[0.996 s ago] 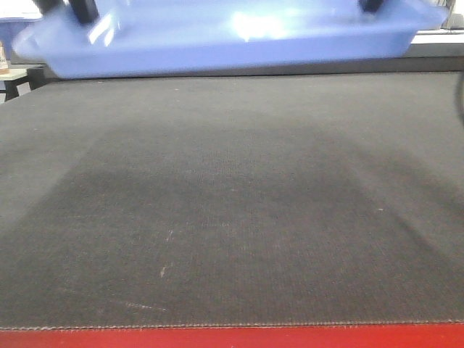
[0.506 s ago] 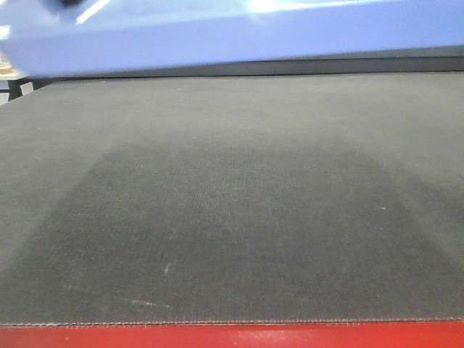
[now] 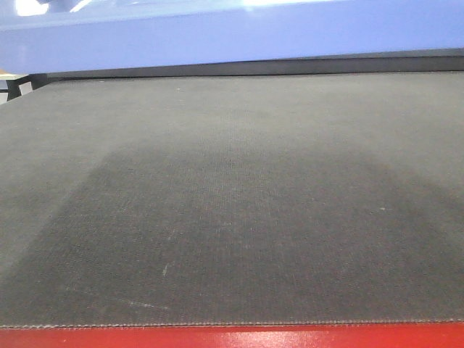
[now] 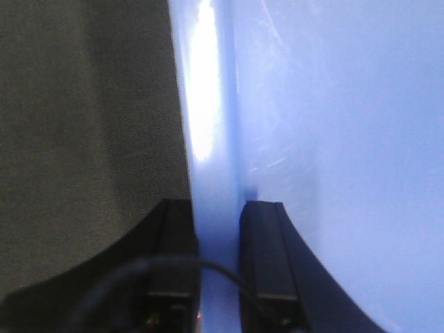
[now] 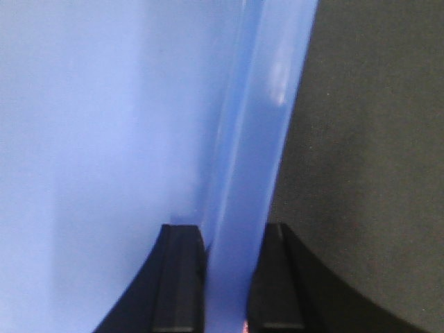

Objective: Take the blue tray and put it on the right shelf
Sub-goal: 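Lift the tray with both grippers up off the table, then hold the tray in both grippers while the base turns away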

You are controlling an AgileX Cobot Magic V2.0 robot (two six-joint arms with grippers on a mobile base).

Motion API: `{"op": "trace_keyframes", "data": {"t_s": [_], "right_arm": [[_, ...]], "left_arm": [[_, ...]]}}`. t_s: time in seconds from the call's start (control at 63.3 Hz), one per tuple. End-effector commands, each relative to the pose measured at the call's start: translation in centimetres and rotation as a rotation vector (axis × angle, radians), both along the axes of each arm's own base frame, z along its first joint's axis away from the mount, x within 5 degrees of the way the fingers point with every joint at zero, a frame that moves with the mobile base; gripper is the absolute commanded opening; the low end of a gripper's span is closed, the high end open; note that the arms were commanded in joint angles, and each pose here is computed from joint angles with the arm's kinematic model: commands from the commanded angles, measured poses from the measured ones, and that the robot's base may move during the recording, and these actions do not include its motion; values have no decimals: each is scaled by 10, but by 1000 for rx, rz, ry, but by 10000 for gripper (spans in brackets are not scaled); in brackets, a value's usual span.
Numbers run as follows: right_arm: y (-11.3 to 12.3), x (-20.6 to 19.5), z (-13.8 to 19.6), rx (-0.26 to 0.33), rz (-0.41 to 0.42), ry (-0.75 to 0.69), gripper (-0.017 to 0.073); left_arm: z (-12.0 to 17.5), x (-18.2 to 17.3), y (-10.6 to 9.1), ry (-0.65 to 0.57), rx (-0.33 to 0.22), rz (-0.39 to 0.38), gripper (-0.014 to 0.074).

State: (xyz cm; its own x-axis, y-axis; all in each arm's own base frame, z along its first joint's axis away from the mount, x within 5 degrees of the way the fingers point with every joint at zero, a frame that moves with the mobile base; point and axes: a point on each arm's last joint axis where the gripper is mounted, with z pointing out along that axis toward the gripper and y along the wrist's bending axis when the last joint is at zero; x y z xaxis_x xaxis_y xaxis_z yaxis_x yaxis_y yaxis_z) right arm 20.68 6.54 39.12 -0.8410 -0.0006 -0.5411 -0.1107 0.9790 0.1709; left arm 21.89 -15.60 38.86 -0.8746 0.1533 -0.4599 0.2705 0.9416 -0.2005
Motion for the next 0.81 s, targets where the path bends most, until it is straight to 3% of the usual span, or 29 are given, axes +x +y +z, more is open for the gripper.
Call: {"op": "trace_keyframes", "data": {"t_s": [0.0, 0.269, 0.79], "right_arm": [[-10, -3, 21, -94, -1, -126, 57], [9, -2, 27, -95, 85, -148, 57], [10, -1, 26, -95, 88, -150, 57]], "left_arm": [[15, -7, 13, -53, 75, -3, -41], [12, -7, 12, -25, 94, -3, -41], [11, -7, 12, -20, 88, -5, -48]]}}
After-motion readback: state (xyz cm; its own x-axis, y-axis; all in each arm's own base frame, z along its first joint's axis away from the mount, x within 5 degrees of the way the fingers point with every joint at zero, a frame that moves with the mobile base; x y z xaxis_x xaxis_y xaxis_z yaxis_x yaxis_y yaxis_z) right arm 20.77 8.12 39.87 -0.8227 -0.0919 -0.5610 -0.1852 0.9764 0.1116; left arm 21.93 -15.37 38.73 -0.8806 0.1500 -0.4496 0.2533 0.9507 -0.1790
